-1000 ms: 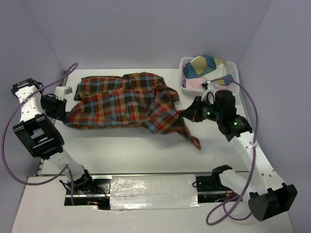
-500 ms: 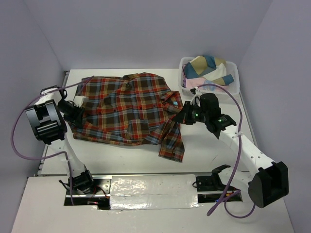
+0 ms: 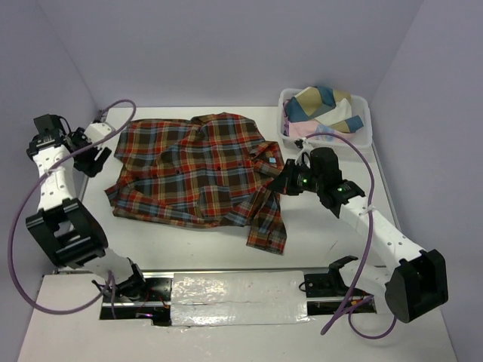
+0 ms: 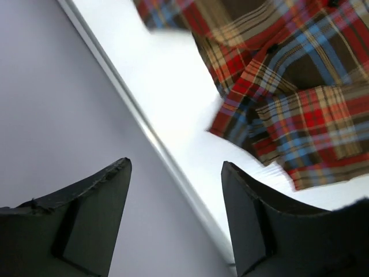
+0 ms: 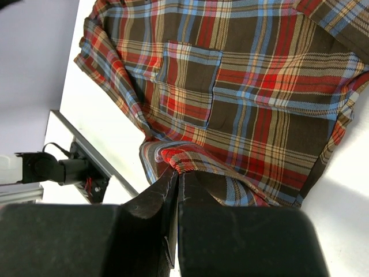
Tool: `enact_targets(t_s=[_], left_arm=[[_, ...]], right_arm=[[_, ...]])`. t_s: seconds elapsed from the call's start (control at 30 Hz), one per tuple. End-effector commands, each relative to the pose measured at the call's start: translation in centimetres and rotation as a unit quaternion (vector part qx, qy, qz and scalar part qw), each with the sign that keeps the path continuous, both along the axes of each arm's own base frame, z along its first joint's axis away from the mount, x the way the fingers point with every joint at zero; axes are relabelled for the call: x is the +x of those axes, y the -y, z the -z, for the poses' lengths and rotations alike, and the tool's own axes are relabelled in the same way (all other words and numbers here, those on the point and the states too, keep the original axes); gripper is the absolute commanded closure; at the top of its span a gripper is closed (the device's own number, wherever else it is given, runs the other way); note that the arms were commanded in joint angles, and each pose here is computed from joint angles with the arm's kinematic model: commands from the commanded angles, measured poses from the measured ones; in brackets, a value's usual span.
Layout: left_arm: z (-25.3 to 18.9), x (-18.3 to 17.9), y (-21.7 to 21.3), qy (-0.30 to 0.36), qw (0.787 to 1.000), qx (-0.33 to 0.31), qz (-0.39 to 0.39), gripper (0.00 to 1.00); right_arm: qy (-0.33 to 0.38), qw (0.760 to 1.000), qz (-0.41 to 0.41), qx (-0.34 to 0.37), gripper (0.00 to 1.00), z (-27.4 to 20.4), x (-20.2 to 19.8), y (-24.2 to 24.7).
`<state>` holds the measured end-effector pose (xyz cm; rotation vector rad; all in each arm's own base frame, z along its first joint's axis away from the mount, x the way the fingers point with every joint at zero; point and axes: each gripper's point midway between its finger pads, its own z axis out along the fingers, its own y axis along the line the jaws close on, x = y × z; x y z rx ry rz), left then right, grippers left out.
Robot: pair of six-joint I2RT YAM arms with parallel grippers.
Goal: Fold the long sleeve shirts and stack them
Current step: Flatten the shirt out
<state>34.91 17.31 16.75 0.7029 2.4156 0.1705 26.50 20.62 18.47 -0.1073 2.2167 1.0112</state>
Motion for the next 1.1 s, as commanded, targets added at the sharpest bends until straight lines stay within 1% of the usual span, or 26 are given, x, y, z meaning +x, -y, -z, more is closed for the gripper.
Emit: enact_targets(t_s=[0.0,0.03,0.07,0.1,0.13,0.17,0.23,0.27,0.37,0.4,0.47,0.6,0.67,0.77,0.87,0.9,0.97,1.0,1.03,1.07], left_arm=[[-0.6,-0.5,4.5,0.01,0.98,0.045,0.195,0.24],[0.3,-1.9,5.6,-0.015,0.968,0.059,0.245,0.24],[2.6,-4.9,7.2,-0.059,0.94,0.087,0.324,0.24],[3.8,-6.3,7.7,-0.075,0.925,0.102,0.358,0.24],[3.6,-7.2,8.1,-0.066,0.898,0.144,0.41,0.23],[6.0,-9.2,8.6,-0.088,0.886,0.143,0.432,0.22],[7.0,-10.3,8.9,-0.093,0.869,0.161,0.459,0.21],[7.9,-10.2,9.1,-0.092,0.867,0.166,0.46,0.2],[9.1,-9.6,9.3,-0.08,0.869,0.178,0.455,0.18],[9.0,-8.7,9.1,-0.065,0.869,0.191,0.452,0.18],[9.2,-8.3,9.5,-0.059,0.868,0.189,0.456,0.16],[11.0,-10.5,9.9,-0.103,0.855,0.163,0.481,0.15],[12.3,-11.2,9.8,-0.114,0.853,0.167,0.482,0.14],[13.7,-11.3,9.5,-0.119,0.853,0.175,0.478,0.17],[14.5,-10.3,8.6,-0.115,0.861,0.195,0.456,0.26],[14.8,-10.0,8.5,-0.115,0.865,0.194,0.448,0.39],[15.0,-9.2,8.1,-0.105,0.872,0.2,0.434,0.55],[15.0,-9.0,8.1,-0.105,0.878,0.195,0.424,0.69],[14.8,-8.7,8.2,-0.1,0.883,0.189,0.418,0.79],[14.6,-8.3,8.3,-0.093,0.888,0.185,0.411,1.0]], right_arm=[[0.038,0.999,-0.014,0.003,1.0,-0.8,0.3,-0.3],[0.038,0.999,-0.016,0.003,1.0,-0.8,0.2,-0.3],[0.041,0.999,-0.019,0.005,1.0,-0.8,0.2,-0.4],[0.042,0.999,-0.02,0.006,1.0,-0.8,0.2,-0.4],[0.044,0.999,-0.022,0.007,1.0,-0.8,0.2,-0.5],[0.047,0.999,-0.025,0.009,1.0,-0.9,0.2,-0.6],[0.048,0.998,-0.025,0.01,1.0,-0.9,0.2,-0.6],[0.049,0.998,-0.027,0.012,1.0,-0.9,0.2,-0.7],[0.045,0.998,-0.037,0.018,1.0,-1.0,0.2,-1.1],[0.043,0.998,-0.043,0.02,1.0,-1.1,0.1,-1.2],[0.039,0.998,-0.048,0.016,1.0,-1.0,0.0,-1.2],[0.033,0.998,-0.048,0.009,1.0,-0.6,0.0,-1.1],[0.028,0.999,-0.045,0.006,1.0,-0.3,0.0,-1.0],[0.02,0.999,-0.045,0.004,1.0,0.0,0.0,-1.1],[0.012,0.999,-0.047,-0.001,1.0,0.1,0.0,-1.0],[0.012,0.999,-0.048,-0.005,1.0,0.2,0.0,-1.0],[0.01,0.999,-0.043,-0.015,1.0,0.4,-0.2,-0.6],[0.008,0.999,-0.043,-0.017,1.0,0.5,-0.3,-0.4],[0.007,0.999,-0.04,-0.018,1.0,0.5,-0.3,-0.2],[0.007,0.999,-0.037,-0.017,1.0,0.5,-0.1,-0.1]])
